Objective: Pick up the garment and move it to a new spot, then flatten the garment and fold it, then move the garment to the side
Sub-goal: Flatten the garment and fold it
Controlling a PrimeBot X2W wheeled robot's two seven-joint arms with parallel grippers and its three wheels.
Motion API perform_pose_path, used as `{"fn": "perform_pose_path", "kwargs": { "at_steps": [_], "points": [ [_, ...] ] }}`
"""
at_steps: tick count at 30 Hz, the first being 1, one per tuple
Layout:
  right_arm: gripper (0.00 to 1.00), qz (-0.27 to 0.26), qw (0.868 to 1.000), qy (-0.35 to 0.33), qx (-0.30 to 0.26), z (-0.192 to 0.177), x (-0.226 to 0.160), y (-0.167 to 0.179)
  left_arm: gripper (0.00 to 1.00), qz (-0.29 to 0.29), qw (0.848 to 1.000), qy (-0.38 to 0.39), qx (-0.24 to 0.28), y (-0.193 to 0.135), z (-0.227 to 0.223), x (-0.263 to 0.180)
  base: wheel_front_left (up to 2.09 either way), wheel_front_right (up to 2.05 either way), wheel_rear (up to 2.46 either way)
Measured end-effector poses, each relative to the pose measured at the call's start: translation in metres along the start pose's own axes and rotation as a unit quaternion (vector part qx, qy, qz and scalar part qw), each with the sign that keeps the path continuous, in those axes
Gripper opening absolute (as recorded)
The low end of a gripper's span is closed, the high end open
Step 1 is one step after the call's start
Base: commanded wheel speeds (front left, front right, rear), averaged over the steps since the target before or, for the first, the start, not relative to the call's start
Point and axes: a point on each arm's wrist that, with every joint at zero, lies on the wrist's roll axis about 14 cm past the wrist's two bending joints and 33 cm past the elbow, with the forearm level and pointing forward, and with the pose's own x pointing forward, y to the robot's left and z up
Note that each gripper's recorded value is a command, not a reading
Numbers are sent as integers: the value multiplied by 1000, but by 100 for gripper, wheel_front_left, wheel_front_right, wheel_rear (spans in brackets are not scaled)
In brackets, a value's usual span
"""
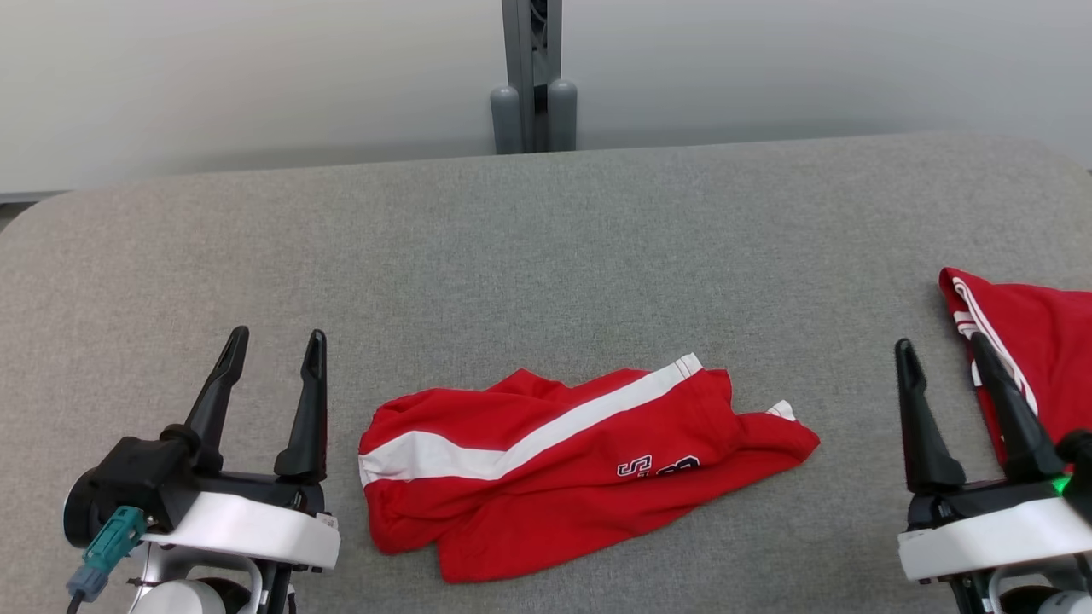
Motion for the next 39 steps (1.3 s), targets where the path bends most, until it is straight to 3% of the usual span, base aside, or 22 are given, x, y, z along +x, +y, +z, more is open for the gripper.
{"fn": "perform_pose_path", "kwargs": {
  "at_steps": [9, 21, 39],
  "points": [
    [100, 22, 1000, 12, 0, 0, -12, 17, 100, -12, 999, -32, 6, -5, 32, -7, 0, 0, 0],
    [100, 20, 999, 36, -2, -10, -28, 17, 100, 15, 1000, 2, 17, 6, 9, -39, 0, 0, 0],
    [100, 23, 999, 44, 3, -17, -21, 19, 100, -2, 999, 43, 18, 4, -4, -30, 0, 0, 0]
  ]
}}
